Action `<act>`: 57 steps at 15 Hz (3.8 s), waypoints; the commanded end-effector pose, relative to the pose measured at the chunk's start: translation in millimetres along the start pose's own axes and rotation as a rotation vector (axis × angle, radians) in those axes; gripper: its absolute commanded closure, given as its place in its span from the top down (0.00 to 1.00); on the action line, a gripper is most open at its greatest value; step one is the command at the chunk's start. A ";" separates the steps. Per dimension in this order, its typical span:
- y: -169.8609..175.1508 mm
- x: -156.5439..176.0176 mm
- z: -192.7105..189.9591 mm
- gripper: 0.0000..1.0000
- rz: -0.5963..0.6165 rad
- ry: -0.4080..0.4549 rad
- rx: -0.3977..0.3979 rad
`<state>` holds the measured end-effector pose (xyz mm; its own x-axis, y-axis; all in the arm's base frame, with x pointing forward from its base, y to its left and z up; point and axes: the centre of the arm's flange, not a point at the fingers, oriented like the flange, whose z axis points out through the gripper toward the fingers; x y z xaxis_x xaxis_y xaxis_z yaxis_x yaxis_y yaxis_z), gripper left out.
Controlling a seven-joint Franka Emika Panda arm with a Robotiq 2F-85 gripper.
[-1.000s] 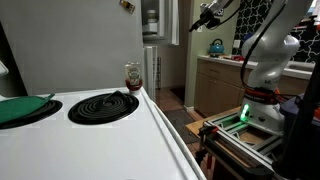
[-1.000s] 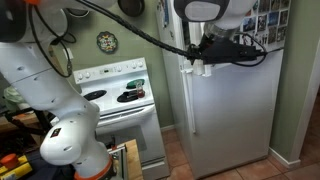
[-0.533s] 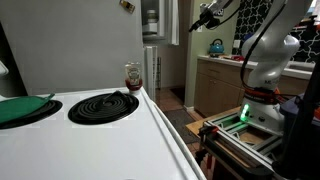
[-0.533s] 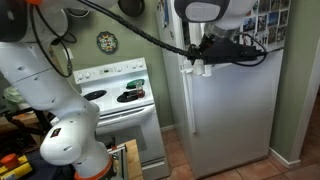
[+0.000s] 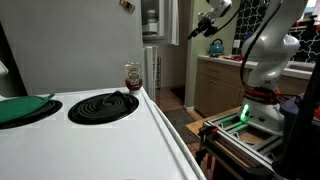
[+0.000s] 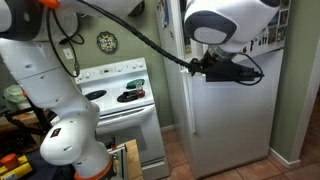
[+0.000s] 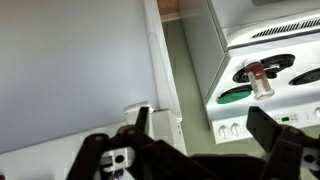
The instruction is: Open both refrigerator doors
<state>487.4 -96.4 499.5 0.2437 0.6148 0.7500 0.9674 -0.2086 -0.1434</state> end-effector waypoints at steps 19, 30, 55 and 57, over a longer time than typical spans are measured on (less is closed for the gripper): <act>-2.5 -111.7 155.2 1.00 -0.062 0.248 0.383; 15.5 -115.1 238.7 1.00 -0.116 0.495 0.176; 59.0 -93.9 380.1 1.00 -0.135 1.008 0.179; 59.3 -89.4 387.3 1.00 -0.143 1.026 0.178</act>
<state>542.1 117.3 184.5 0.0644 -0.2886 0.9553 0.9975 -0.0079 -0.0697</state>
